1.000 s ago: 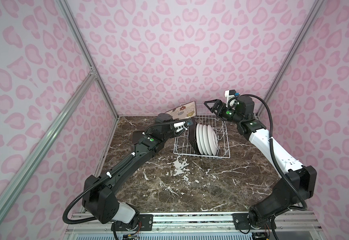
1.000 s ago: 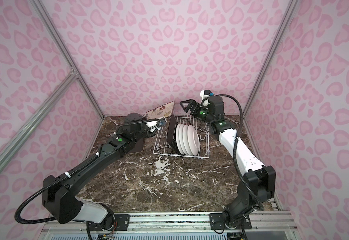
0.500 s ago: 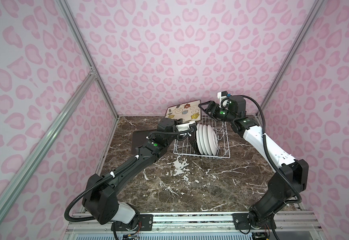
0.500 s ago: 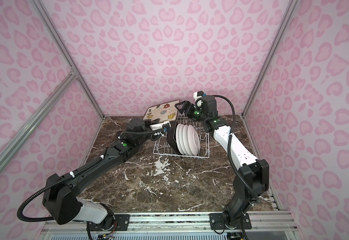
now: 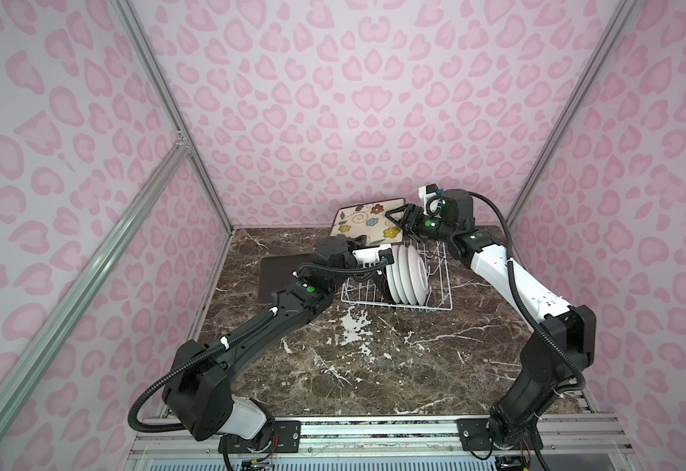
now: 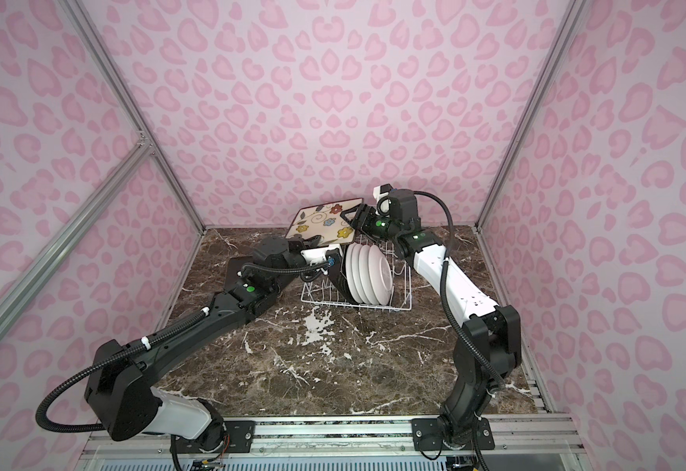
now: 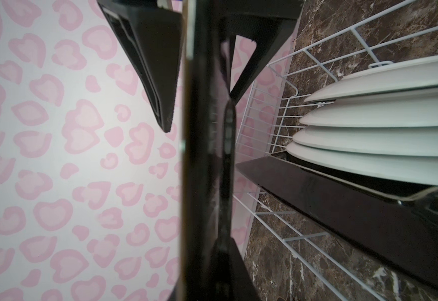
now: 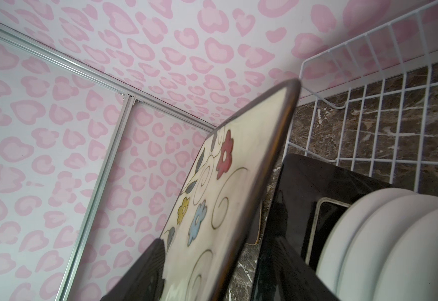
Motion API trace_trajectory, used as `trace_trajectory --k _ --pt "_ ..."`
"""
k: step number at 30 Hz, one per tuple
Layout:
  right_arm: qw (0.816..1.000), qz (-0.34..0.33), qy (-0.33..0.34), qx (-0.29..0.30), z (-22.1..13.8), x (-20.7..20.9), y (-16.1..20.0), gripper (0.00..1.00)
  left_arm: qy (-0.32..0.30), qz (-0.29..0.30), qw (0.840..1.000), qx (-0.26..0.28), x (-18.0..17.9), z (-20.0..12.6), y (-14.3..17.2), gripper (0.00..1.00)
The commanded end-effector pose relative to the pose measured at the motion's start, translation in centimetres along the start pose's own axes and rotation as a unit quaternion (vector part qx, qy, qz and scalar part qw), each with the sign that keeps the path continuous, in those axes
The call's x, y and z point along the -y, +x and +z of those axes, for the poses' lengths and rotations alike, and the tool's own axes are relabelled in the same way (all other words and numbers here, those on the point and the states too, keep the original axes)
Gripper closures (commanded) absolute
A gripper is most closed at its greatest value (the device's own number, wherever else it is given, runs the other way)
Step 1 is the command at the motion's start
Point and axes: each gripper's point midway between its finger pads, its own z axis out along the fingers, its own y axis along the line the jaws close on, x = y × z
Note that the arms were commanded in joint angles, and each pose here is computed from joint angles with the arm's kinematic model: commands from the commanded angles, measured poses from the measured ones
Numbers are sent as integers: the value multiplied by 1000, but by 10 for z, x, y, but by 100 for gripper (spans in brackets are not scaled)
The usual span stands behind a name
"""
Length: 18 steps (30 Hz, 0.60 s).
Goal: Unload the plates from the dish rack
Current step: Pick up a plate from the dish rack.
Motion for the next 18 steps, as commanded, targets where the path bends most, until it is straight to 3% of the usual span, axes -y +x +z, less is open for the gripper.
trace_trajectory --k 1,9,18 --pt "1000 5 -4 -11 5 3 4 38 -112 -6 993 46 -54 -6 -24 96" --pt "1000 9 -15 -15 5 0 5 59 -114 -4 993 41 -52 -4 -24 97" --pt "1000 16 -16 -22 2 4 6 73 -119 12 992 37 -49 0 -22 97"
